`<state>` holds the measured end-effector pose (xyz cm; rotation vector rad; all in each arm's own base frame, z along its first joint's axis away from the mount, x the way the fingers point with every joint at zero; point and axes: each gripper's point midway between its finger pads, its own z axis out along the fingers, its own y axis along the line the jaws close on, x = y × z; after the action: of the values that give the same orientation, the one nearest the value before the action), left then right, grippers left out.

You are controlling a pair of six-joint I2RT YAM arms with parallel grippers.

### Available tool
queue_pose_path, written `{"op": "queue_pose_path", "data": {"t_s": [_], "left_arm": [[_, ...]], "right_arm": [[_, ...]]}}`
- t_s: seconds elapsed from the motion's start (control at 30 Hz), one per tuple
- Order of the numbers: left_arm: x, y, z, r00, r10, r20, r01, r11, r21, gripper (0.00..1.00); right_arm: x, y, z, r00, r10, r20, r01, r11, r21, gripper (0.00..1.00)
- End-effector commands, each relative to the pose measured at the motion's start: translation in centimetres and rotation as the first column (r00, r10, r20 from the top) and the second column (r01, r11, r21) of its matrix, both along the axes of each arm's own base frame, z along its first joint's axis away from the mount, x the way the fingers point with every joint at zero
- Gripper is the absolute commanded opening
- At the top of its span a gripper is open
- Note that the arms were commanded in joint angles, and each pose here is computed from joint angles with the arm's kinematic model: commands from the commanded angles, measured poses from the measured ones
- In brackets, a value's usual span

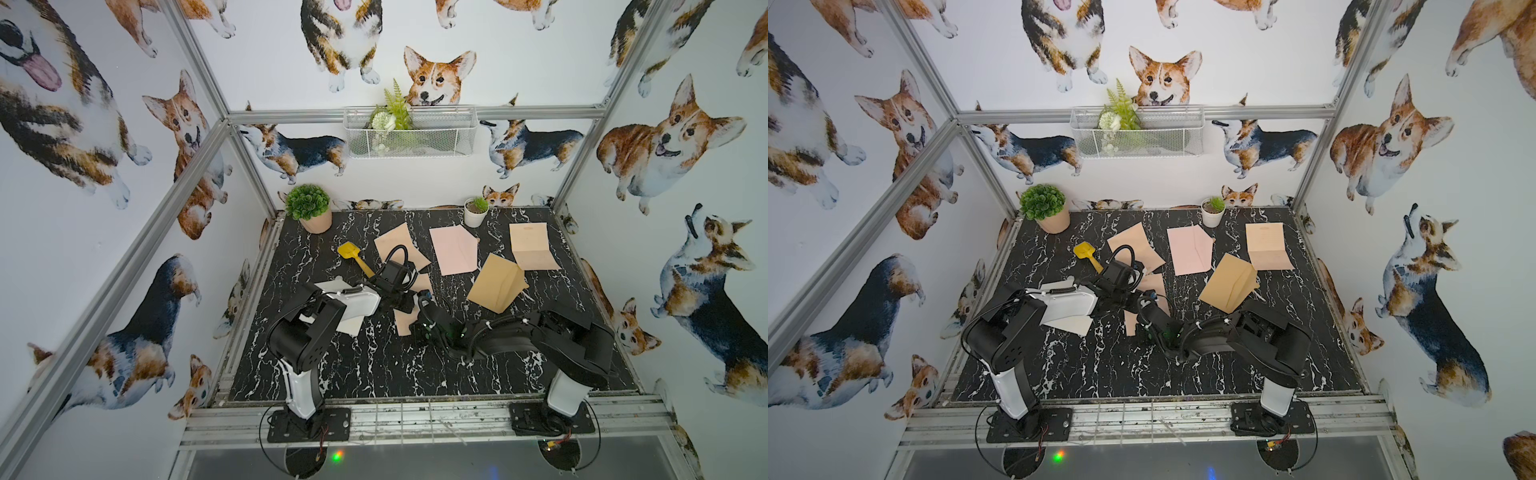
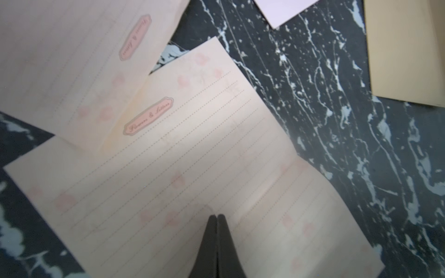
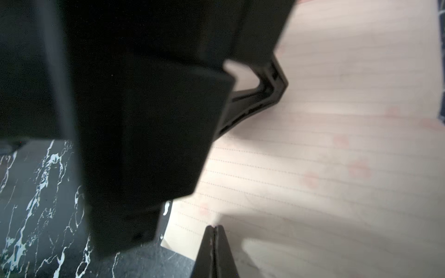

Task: Take the letter paper out of the envelope
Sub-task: Adjust the letter paper at the center of the board.

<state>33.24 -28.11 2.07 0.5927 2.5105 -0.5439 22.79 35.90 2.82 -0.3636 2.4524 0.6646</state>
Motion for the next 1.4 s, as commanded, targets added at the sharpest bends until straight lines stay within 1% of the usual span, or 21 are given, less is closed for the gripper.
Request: {"op": "queue_pose_path", "data": {"t_s": [0.0, 0.2, 0.3, 0.43, 0.63, 1.1, 1.23, 1.3, 1.37], "left_arm": [[-2.4, -0.3, -0.8, 0.994, -0.075, -0.078, 0.076, 0.997, 0.002, 0.0], [-2.4, -0.1, -0.9, 0.995, -0.07, -0.077, 0.071, 0.997, 0.006, 0.0], [-2.3, -0.1, -0.9, 0.995, -0.068, -0.078, 0.068, 0.998, 0.003, 0.0], [-2.3, -0.1, -0.8, 0.995, -0.064, -0.074, 0.064, 0.998, -0.004, 0.0], [-2.2, 0.0, -0.2, 0.997, -0.06, -0.052, 0.059, 0.998, -0.015, 0.0], [-2.3, -0.1, 0.5, 0.997, -0.068, -0.038, 0.067, 0.997, -0.035, 0.0], [-2.3, -0.1, 0.8, 0.997, -0.069, -0.032, 0.068, 0.997, -0.038, 0.0], [-2.4, -0.2, 0.8, 0.997, -0.071, -0.033, 0.07, 0.997, -0.041, 0.0], [-2.4, -0.2, 0.8, 0.997, -0.075, -0.034, 0.073, 0.996, -0.045, 0.0]], "right_arm": [[-1.7, -1.3, -2.0, 0.99, 0.036, -0.134, -0.05, 0.994, -0.101, 0.0], [-2.9, -1.9, -4.5, 0.969, 0.019, -0.248, -0.029, 0.999, -0.038, 0.0], [-3.6, -1.9, -4.9, 0.961, 0.026, -0.275, -0.029, 1.0, -0.008, 0.0], [-3.5, -2.6, -4.7, 0.966, 0.004, -0.26, -0.008, 1.0, -0.014, 0.0], [-3.7, -2.6, -4.6, 0.964, 0.011, -0.264, -0.014, 1.0, -0.013, 0.0], [-4.1, -3.6, -3.5, 0.967, 0.008, -0.256, -0.014, 1.0, -0.024, 0.0], [-4.3, -4.3, -2.0, 0.975, 0.025, -0.222, -0.037, 0.998, -0.051, 0.0], [-3.8, -4.9, -0.7, 0.984, 0.029, -0.176, -0.044, 0.996, -0.081, 0.0], [-2.8, -5.3, 1.0, 0.995, 0.037, -0.096, -0.047, 0.993, -0.108, 0.0]]}}
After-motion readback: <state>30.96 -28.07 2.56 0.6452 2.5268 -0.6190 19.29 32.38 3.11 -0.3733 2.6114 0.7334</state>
